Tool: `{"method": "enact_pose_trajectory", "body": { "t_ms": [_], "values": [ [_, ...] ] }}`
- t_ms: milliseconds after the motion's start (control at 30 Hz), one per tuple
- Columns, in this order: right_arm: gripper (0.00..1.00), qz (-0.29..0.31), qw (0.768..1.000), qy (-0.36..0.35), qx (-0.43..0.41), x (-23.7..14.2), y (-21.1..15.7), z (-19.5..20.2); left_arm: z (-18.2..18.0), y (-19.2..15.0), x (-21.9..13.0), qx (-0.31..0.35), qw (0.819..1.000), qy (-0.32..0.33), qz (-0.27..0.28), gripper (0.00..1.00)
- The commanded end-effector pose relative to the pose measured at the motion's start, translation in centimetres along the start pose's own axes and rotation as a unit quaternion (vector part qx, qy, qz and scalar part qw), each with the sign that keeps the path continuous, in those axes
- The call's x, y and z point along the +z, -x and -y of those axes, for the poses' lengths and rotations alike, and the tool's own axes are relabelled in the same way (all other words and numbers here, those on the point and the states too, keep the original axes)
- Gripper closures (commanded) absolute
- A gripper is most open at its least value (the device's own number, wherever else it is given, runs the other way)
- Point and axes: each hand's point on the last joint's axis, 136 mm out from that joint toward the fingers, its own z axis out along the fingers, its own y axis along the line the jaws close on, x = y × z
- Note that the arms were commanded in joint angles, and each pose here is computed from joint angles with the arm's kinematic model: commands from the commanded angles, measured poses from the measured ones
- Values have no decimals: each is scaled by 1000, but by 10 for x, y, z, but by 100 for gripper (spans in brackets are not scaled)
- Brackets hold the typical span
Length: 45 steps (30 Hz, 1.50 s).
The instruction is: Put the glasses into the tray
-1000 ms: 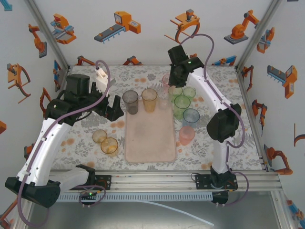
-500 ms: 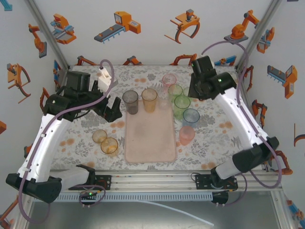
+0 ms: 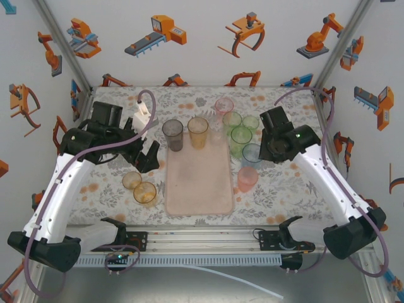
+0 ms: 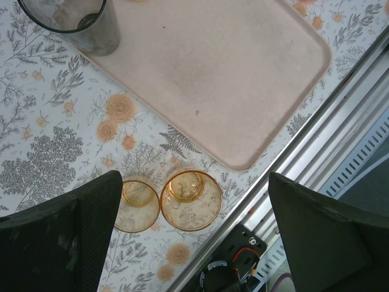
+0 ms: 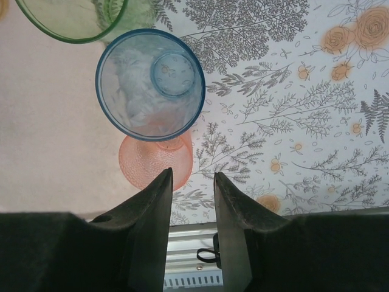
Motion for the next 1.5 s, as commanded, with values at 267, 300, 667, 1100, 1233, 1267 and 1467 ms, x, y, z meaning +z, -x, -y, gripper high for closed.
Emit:
{"method": "enact_pose_trajectory", "body": {
  "t_ms": [267, 300, 667, 1100, 1233, 1267, 1467],
  "values": [
    [63, 7, 1000, -18, 13, 18, 10, 1, 11, -1, -3, 0, 1000, -17, 12, 3],
    [63, 6, 1000, -17, 15, 20, 10, 2, 11, -1, -4, 1, 1000, -17, 13, 3],
    [63, -9, 1000, -6, 27, 34, 12, 8, 13, 0, -1, -8, 1000, -24, 14, 3],
    [63, -19, 999, -1, 31, 41, 11, 9, 12, -2, 2, -10, 1000, -21, 11, 3],
    [63, -27, 999, -8, 30, 47, 7, 11, 11, -1, 1, -10, 1000, -21, 12, 3],
    [63, -28, 999, -8, 31, 48, 6, 11, 12, -2, 1, -10, 1000, -21, 12, 3],
    [63, -33, 999, -9, 33, 57, 7, 12, 12, -5, 2, -11, 1000, -22, 12, 3]
  ]
}}
